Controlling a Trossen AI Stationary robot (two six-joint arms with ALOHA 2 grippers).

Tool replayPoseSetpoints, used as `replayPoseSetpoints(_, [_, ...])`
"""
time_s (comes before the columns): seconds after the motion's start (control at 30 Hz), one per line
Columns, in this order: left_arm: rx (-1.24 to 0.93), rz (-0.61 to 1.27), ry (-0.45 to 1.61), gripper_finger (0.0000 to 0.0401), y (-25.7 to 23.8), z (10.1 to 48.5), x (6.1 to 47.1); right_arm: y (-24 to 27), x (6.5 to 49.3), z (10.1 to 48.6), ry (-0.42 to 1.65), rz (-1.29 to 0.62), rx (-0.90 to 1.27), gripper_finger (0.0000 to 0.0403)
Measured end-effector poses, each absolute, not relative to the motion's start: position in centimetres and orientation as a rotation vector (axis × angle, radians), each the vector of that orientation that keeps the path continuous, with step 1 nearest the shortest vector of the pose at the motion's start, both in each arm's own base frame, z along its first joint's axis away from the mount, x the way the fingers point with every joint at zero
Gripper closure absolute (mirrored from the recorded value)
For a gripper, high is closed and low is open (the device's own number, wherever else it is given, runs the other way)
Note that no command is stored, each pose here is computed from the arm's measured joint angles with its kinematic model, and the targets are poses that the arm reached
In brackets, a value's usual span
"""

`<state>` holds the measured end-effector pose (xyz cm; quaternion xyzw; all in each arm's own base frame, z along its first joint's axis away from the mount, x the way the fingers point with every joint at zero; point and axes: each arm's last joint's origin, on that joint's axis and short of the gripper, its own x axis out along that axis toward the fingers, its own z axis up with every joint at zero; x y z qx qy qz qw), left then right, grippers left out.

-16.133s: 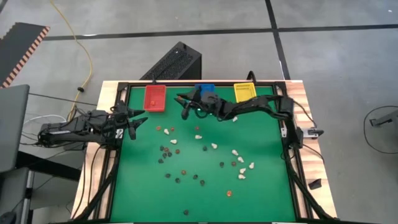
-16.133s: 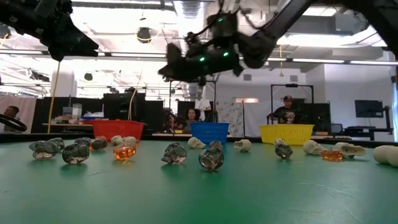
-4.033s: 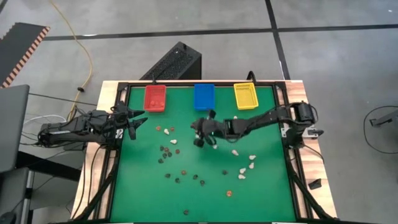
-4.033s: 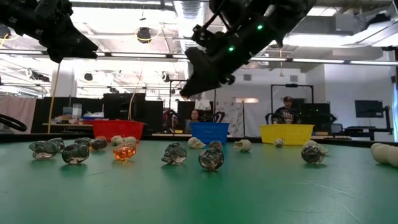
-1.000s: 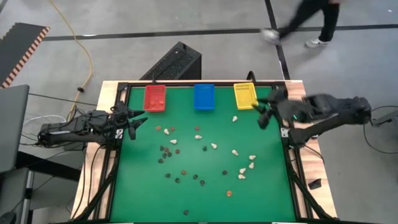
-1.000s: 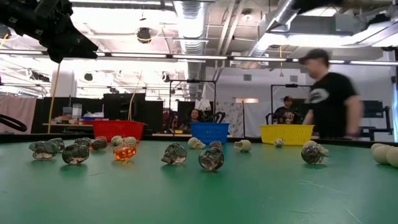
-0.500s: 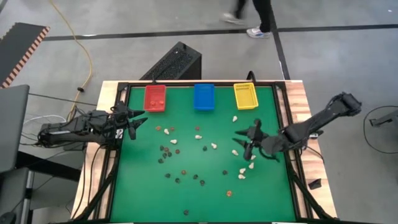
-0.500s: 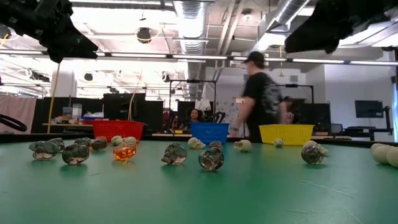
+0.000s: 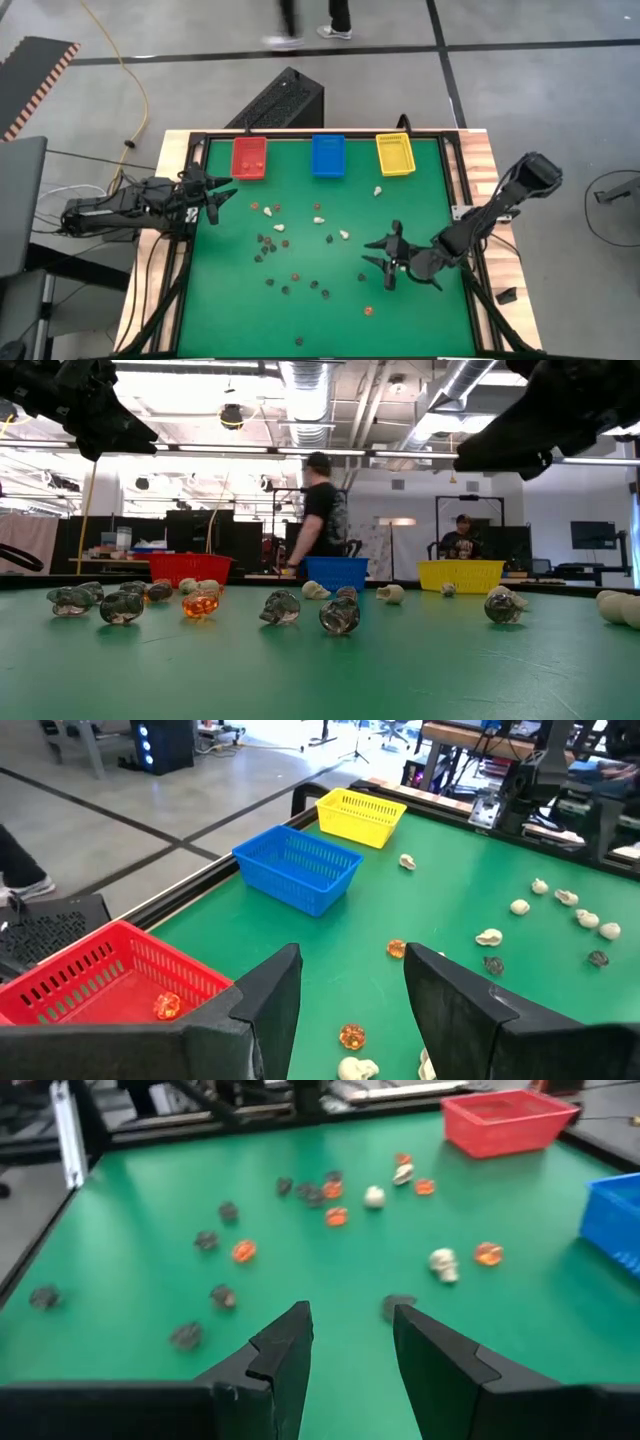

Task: Sort Halloween decoration
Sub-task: Put the orange pumpkin toy into the red bin

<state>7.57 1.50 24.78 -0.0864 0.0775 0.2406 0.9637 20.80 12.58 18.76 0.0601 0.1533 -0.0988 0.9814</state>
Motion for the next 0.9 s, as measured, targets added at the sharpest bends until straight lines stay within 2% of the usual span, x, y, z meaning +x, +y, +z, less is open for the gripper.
replayPoseSetpoints(0.27, [-0.175, 0.487, 0.158, 0.0232, 1.5, 24.8, 7.6, 14.1, 21.7, 16.6, 0.323, -0.16, 0.165, 0.0229])
replayPoseSetpoints(0.5, [-0.177, 0.488, 0.16, 0.0232, 1.5, 24.7, 7.6, 11.9, 24.3, 15.4, 0.307, -0.28, 0.098, 0.0227])
replayPoseSetpoints(0.7, [-0.181, 0.489, 0.159, 0.0232, 1.5, 24.7, 7.6, 8.6, 28.6, 15.8, 0.328, -0.347, -0.012, 0.0192])
replayPoseSetpoints(0.9, [-0.175, 0.488, 0.161, 0.0232, 1.5, 24.7, 7.6, 4.9, 32.6, 15.9, 0.342, -0.384, -0.008, 0.0164])
